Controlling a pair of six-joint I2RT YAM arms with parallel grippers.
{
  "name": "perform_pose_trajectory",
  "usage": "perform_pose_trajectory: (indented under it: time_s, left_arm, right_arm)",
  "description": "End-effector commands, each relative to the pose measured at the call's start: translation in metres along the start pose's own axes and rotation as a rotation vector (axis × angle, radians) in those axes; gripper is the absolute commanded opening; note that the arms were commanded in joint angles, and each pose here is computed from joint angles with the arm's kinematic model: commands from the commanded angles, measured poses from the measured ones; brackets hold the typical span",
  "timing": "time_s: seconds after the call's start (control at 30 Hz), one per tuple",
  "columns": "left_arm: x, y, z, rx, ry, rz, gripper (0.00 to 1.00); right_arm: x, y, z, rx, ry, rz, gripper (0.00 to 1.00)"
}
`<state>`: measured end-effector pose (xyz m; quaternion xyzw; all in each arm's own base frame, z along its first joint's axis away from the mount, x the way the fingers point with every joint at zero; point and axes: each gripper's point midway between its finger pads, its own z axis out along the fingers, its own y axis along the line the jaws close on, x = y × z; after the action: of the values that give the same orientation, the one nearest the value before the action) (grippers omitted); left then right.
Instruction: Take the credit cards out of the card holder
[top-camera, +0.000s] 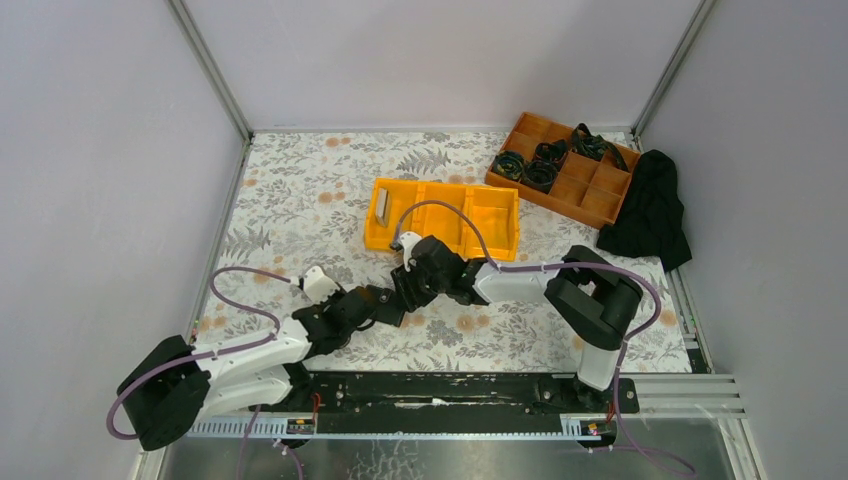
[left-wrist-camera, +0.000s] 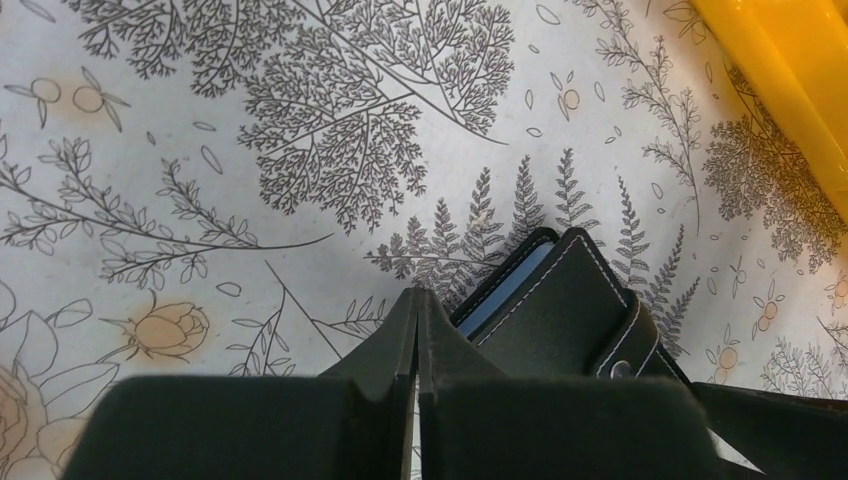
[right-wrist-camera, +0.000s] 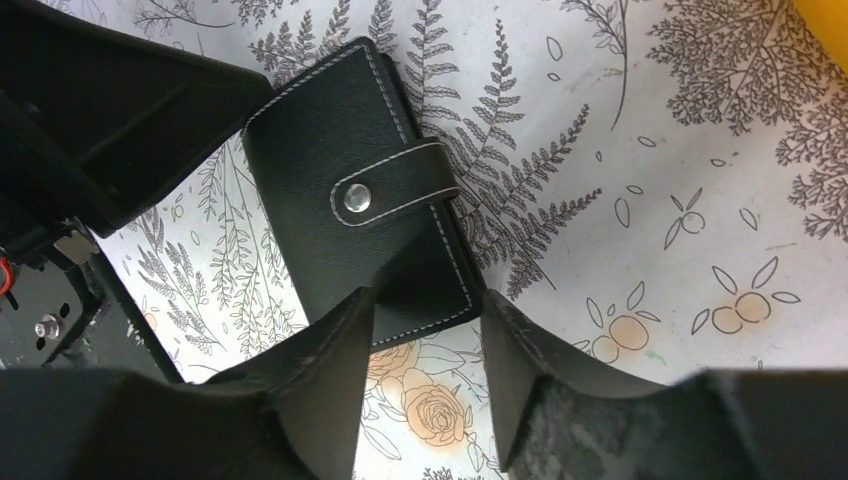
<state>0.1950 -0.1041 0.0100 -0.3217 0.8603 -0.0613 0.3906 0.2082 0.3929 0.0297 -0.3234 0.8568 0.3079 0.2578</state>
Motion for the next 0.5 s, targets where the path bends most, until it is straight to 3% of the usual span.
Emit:
perform_pose_trajectory:
  time_s: [0.0,0.17,0.23,0.4,0.47]
  left_arm:
    - [0.005,-0.017,0.002,0.062,0.013,0.006,0.00]
    - [0.008,-0.018,0.005,0.083,0.017,-0.007,0.00]
    - [0.009,-0.019,0.005,0.088,0.017,-0.009,0.00]
    - [0.006,-0.021,0.007,0.082,0.001,0.009,0.01]
    - [0.002,-0.023,0.006,0.081,-0.016,0.021,0.09]
  right_arm:
    - [-0.022,0.014,-0.002,-0.048,-0.084,-0.003,0.44]
    - [-0.018,0.013,-0.005,-0.043,-0.079,-0.004,0.18]
    - [-0.017,0.013,-0.006,-0.046,-0.079,0.004,0.03]
    - [-0.016,0.013,-0.014,-0.041,-0.098,0.024,0.00]
    - [-0.018,0.010,-0.021,-0.018,-0.119,0.030,0.00]
